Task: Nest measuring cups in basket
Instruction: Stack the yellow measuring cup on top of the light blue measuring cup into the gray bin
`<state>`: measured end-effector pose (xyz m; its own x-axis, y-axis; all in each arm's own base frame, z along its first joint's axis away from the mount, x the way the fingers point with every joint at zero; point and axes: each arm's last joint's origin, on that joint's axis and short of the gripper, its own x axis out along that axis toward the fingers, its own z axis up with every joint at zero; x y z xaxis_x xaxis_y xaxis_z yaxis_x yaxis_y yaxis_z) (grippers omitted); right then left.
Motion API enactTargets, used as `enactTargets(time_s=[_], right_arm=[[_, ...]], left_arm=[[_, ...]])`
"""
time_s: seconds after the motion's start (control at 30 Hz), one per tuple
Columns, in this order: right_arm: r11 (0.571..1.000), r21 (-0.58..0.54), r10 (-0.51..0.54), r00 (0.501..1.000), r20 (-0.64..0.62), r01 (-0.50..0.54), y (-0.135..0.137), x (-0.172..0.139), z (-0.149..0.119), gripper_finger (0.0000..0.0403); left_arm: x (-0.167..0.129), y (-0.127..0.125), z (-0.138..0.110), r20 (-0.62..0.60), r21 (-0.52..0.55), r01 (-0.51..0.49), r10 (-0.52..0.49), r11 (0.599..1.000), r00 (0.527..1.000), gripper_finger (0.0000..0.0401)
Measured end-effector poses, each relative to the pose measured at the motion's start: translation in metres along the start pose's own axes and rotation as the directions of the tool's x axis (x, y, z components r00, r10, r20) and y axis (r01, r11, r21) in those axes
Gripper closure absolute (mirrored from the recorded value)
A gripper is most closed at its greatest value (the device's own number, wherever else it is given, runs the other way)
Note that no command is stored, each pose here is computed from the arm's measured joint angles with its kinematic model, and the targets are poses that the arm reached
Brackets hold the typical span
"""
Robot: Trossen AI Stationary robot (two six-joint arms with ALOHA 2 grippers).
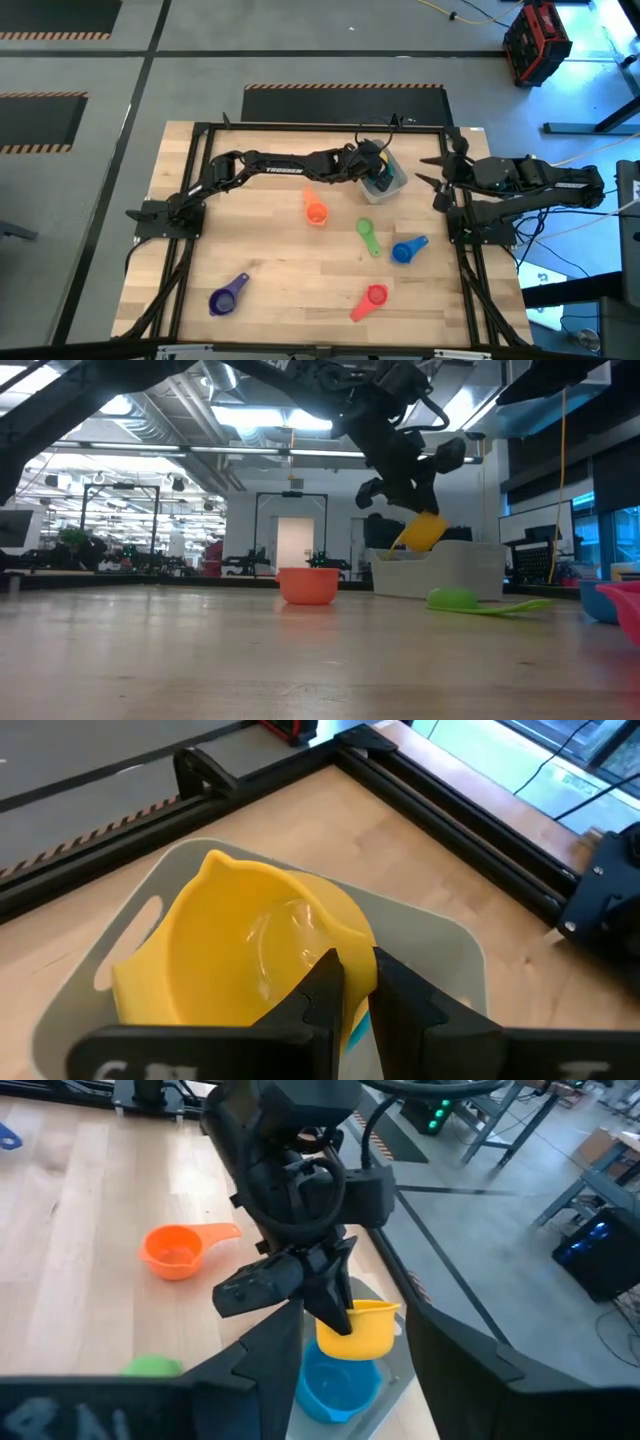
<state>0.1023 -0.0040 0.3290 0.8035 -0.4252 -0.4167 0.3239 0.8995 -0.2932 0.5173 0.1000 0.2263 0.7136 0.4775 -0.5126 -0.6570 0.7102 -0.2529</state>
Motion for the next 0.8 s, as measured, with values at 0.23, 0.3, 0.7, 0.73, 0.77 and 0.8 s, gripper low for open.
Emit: enactTargets(time_s=[0.23, 0.3, 0.7, 0.73, 0.77, 0.8], right_arm=[[0.999, -0.001, 0.033, 0.999, 0.001, -0.033, 0.001, 0.000, 0.000, 0.0219], [0.999, 0.000, 0.033, 0.999, 0.001, -0.033, 0.001, 0.000, 0.000, 0.0219], [0.999, 0.001, 0.036, 0.999, 0.002, -0.036, 0.001, 0.000, 0.000, 0.0219], [0.999, 0.001, 0.036, 0.999, 0.002, -0.036, 0.001, 0.000, 0.000, 0.0219], [0.999, 0.001, 0.036, 0.999, 0.002, -0.036, 0.001, 0.000, 0.000, 0.0219], [0.999, 0.001, 0.036, 0.999, 0.002, -0.036, 0.001, 0.000, 0.000, 0.0219]], left_arm=[[0.004, 0.002, -0.009, -0.052, 0.023, -0.019, 0.020, 1.000, 0.998, 0.0364], [0.004, 0.003, -0.011, -0.070, 0.030, -0.030, 0.032, 0.999, 0.997, 0.0364], [0.006, 0.011, -0.008, -0.079, 0.029, -0.049, 0.051, 0.998, 0.996, 0.0362], [0.006, 0.011, -0.008, -0.081, 0.029, -0.047, 0.049, 0.998, 0.996, 0.0362], [0.006, 0.011, -0.008, -0.081, 0.029, -0.047, 0.049, 0.998, 0.996, 0.0362], [0.006, 0.011, -0.008, -0.080, 0.029, -0.048, 0.050, 0.998, 0.996, 0.0362]])
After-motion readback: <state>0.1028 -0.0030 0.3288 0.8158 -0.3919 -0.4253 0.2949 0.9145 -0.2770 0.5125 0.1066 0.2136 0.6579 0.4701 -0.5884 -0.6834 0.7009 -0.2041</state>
